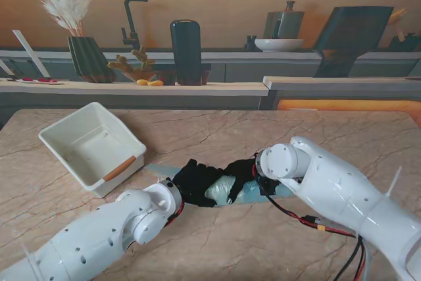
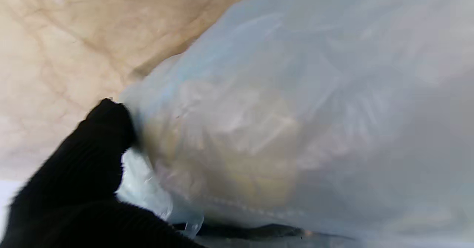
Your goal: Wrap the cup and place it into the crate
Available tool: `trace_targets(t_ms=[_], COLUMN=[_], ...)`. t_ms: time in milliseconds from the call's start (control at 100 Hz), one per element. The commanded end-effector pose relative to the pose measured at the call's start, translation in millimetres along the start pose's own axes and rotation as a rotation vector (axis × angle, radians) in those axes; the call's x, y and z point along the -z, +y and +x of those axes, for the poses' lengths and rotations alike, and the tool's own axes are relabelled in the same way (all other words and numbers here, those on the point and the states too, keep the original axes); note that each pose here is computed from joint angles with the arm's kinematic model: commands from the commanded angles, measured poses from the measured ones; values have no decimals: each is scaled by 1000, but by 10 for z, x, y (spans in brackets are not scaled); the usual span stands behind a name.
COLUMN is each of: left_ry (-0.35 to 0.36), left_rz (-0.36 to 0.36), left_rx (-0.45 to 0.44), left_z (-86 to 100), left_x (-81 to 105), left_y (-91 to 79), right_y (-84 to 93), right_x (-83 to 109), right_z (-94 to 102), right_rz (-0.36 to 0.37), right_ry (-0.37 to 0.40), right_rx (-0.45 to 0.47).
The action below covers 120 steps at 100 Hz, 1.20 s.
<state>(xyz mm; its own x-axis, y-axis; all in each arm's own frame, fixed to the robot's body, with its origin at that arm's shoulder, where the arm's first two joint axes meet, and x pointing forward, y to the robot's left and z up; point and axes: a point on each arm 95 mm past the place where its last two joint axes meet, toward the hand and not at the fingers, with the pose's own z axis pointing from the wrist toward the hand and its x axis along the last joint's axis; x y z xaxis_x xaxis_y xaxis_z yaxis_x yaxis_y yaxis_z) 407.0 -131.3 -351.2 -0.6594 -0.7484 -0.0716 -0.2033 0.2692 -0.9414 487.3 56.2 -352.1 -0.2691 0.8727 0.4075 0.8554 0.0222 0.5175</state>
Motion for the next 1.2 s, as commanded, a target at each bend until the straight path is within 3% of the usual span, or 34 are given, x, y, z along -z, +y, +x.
trace_targets(t_ms=[0,300,530,630,890,990,1190], left_ry=[-3,-19,-21,-22,-28,-33,-30], left_rz=[-72,-180,-223,-236,-247,-234,-229], left_rx=[-6,-125,-174,-182,-144,-130,-118], left_z=[16,-2,-18,-24,-32,-37,-38], left_x=[-15,-112,-172,-184,-210,-217,-215], left_y=[239,404,450,455,485,491,492], right_y=[-319,-301,-311,-335,-416,-444,-443], right_x=[-101,-95,-18,63,348,526,967], right_z=[-219,-263,-270,-239,-153,-90,79], right_rz=[118,272,274,257,5,-110,-462], right_ry=[-52,-16,20,38,2,7,79], right_rx=[-15,-174,-292,-282,31,43,28])
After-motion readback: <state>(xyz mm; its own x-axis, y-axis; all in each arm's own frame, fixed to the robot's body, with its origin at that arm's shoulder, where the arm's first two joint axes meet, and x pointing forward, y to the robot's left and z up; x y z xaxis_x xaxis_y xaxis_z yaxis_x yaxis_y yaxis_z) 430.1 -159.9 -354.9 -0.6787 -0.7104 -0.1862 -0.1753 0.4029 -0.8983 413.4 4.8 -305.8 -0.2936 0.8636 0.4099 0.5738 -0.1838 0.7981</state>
